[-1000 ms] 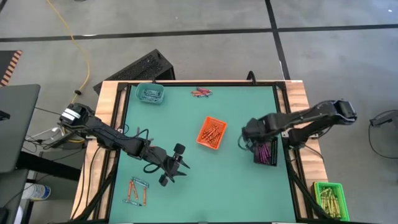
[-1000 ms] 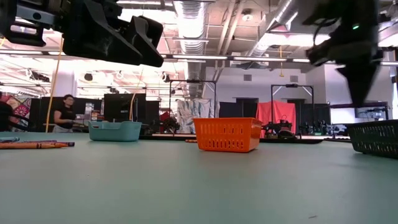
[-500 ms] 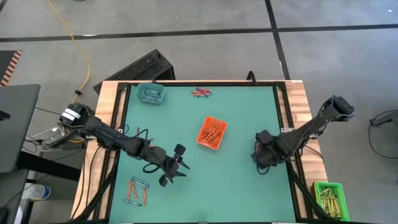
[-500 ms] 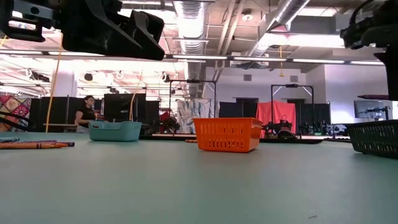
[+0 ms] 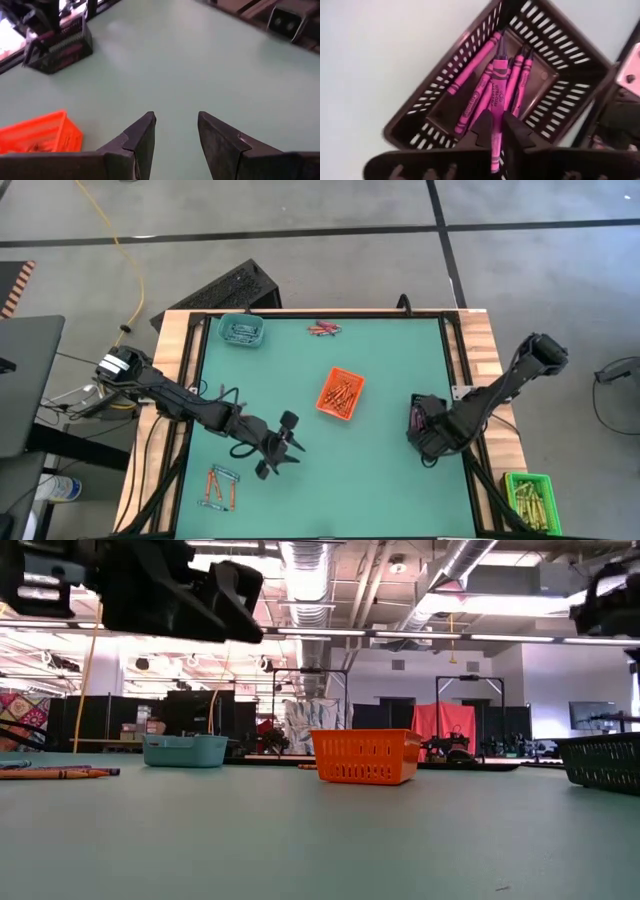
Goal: Sort crayons
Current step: Put the violet crayon into black bin, then put the orange crayon into the orange bin
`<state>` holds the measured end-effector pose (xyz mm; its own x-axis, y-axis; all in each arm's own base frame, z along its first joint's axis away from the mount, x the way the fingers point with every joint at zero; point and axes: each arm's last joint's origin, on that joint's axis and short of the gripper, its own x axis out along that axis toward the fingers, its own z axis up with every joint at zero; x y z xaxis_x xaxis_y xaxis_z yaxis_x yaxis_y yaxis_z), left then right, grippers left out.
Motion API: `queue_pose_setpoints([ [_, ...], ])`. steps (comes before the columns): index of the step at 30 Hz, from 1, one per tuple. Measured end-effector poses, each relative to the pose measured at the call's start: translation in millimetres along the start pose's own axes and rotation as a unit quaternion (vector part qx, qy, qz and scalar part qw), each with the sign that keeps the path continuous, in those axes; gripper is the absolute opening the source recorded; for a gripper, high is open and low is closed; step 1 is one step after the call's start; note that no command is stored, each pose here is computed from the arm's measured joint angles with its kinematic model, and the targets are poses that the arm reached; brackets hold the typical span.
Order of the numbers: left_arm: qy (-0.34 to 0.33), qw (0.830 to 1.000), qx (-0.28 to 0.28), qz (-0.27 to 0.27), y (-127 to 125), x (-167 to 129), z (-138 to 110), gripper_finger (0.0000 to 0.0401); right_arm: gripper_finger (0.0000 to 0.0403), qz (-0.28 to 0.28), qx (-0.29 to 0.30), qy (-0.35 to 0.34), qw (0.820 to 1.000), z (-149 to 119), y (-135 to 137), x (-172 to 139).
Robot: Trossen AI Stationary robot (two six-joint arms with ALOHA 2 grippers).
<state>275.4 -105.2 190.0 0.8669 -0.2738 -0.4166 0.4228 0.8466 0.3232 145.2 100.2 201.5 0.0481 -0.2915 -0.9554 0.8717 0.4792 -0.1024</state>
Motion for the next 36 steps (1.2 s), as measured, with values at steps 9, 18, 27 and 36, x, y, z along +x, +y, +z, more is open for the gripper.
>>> queue_pose_setpoints([
  [9,0.091,0.994,0.006,0.065,1,-1,-13,0.0139,0.0099,0.000,-0.006,-0.021,1.000,-4,-4,17],
  [18,0.222,0.969,-0.031,0.106,9,-26,-6,0.0139,0.0151,0.000,-0.037,-0.090,0.995,-2,-7,15],
  [27,0.301,0.917,-0.192,0.178,16,-83,-7,0.0139,0.0144,0.032,-0.102,-0.220,0.970,7,0,4],
  [36,0.400,0.780,-0.368,0.310,21,-109,-43,0.0139,0.0142,0.099,-0.194,-0.352,0.910,11,29,-11],
])
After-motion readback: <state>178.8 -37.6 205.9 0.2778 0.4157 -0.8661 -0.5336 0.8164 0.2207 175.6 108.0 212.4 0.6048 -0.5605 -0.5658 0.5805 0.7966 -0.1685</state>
